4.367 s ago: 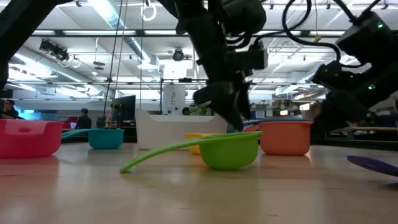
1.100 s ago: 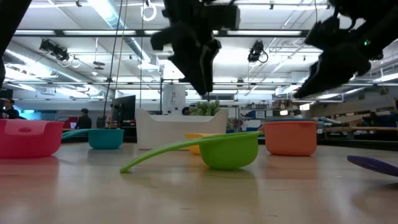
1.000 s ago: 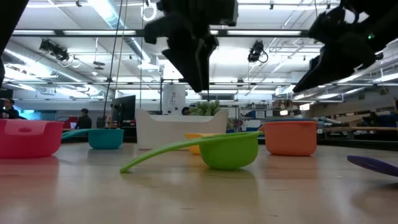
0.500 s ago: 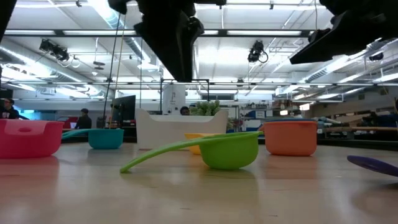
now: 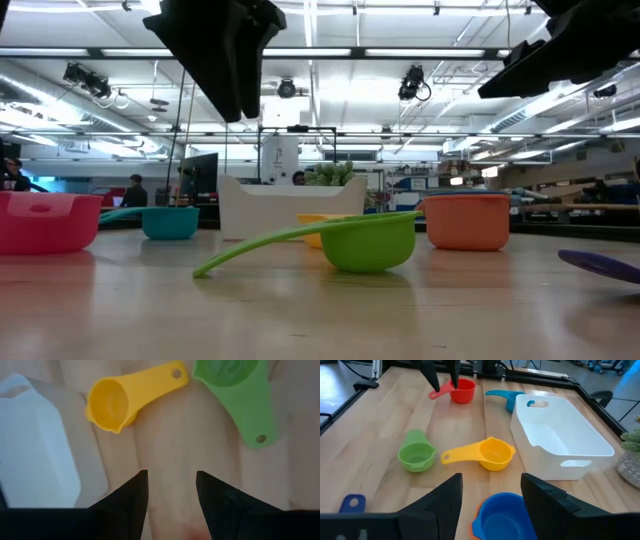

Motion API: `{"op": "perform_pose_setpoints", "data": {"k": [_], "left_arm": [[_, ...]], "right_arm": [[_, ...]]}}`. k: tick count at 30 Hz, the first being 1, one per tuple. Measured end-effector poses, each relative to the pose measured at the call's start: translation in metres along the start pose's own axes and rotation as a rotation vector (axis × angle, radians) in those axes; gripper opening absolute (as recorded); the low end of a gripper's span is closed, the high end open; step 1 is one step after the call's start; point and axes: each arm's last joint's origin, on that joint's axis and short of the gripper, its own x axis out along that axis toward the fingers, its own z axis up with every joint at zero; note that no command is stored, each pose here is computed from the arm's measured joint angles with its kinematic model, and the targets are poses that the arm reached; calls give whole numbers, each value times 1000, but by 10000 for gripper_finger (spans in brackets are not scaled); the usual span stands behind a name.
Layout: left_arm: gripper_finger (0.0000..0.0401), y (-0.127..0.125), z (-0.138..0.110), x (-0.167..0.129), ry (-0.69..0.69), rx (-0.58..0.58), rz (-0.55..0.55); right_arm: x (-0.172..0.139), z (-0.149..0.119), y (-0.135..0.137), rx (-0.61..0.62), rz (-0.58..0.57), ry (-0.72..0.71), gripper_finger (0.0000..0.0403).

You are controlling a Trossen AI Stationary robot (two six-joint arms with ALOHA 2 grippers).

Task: Nest measuring cups in basket
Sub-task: Move the top blue nesting cup to the middle

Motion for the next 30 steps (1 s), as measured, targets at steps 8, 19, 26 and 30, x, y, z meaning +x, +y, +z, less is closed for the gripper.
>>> {"op": "perform_pose_setpoints", "data": {"k": [8, 19, 26, 30], "left_arm": [[172, -2, -20, 14, 77, 46, 69], [171, 17, -70, 5, -74, -136, 55], [171, 25, -96, 3, -157, -216, 36], [171, 29, -110, 3, -175, -275, 33]], "right_arm": [[8, -4, 6, -18, 2, 23, 209], [13, -6, 9, -24, 0, 32, 209], [17, -7, 11, -29, 2, 29, 209], [18, -6, 12, -33, 3, 23, 209]]}}
